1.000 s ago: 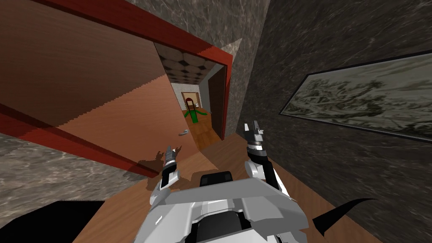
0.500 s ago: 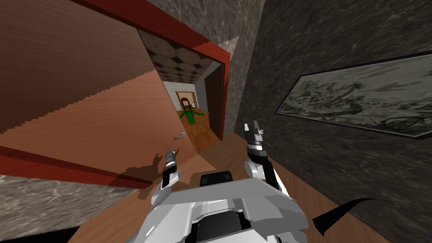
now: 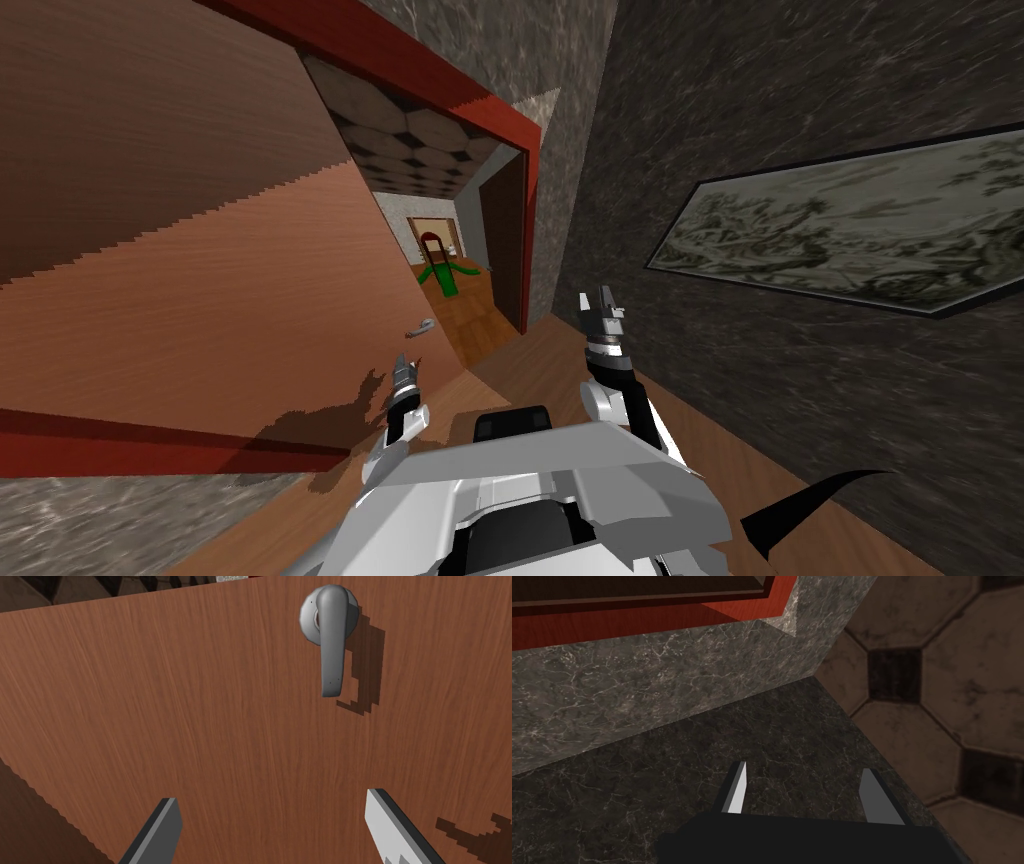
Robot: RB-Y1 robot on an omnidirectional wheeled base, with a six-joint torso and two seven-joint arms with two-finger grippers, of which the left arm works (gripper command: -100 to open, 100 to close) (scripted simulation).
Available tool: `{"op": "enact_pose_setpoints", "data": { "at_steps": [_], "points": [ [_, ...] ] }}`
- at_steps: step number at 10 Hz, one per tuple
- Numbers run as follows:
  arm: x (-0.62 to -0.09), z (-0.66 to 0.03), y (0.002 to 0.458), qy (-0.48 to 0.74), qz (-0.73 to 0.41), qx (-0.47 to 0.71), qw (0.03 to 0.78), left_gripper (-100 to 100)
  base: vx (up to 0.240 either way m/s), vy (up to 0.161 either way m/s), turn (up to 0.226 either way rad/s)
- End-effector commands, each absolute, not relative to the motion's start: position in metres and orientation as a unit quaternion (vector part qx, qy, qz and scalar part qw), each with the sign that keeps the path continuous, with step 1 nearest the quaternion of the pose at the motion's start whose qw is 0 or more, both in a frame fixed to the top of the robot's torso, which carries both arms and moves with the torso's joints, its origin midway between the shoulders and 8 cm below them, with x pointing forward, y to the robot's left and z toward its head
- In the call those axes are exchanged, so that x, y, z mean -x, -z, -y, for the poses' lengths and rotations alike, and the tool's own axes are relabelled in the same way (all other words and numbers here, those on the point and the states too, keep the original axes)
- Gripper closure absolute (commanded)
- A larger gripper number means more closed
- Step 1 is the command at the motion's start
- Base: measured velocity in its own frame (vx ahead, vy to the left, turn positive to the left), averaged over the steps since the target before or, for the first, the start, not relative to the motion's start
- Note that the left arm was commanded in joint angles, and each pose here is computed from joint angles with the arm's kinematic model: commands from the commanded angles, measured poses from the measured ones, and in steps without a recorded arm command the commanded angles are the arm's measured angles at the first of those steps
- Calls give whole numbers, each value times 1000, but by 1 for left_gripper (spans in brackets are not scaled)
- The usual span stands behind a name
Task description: Push the door open
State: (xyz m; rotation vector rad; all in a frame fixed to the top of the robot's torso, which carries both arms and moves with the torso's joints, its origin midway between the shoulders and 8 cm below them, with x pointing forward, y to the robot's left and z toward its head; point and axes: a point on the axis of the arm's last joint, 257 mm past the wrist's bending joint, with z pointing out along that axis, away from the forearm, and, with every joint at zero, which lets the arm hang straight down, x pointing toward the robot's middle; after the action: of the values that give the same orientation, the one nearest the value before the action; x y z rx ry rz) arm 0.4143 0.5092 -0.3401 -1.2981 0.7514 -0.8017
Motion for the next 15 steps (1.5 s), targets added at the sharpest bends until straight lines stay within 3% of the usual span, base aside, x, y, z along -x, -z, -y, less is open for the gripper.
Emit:
{"op": "enact_pose_setpoints", "data": {
  "at_steps": [1, 6, 11, 15],
  "points": [
    [-412, -511, 348, 348, -331, 582, 656, -100, 68, 49, -96],
    [-406, -514, 379, 329, -325, 616, 638, -100, 73, 68, -137],
    [-403, -514, 389, 324, -323, 627, 631, -100, 42, 43, -48],
    [-400, -517, 390, 320, -320, 629, 632, -100, 149, 112, -23]
  ]
}}
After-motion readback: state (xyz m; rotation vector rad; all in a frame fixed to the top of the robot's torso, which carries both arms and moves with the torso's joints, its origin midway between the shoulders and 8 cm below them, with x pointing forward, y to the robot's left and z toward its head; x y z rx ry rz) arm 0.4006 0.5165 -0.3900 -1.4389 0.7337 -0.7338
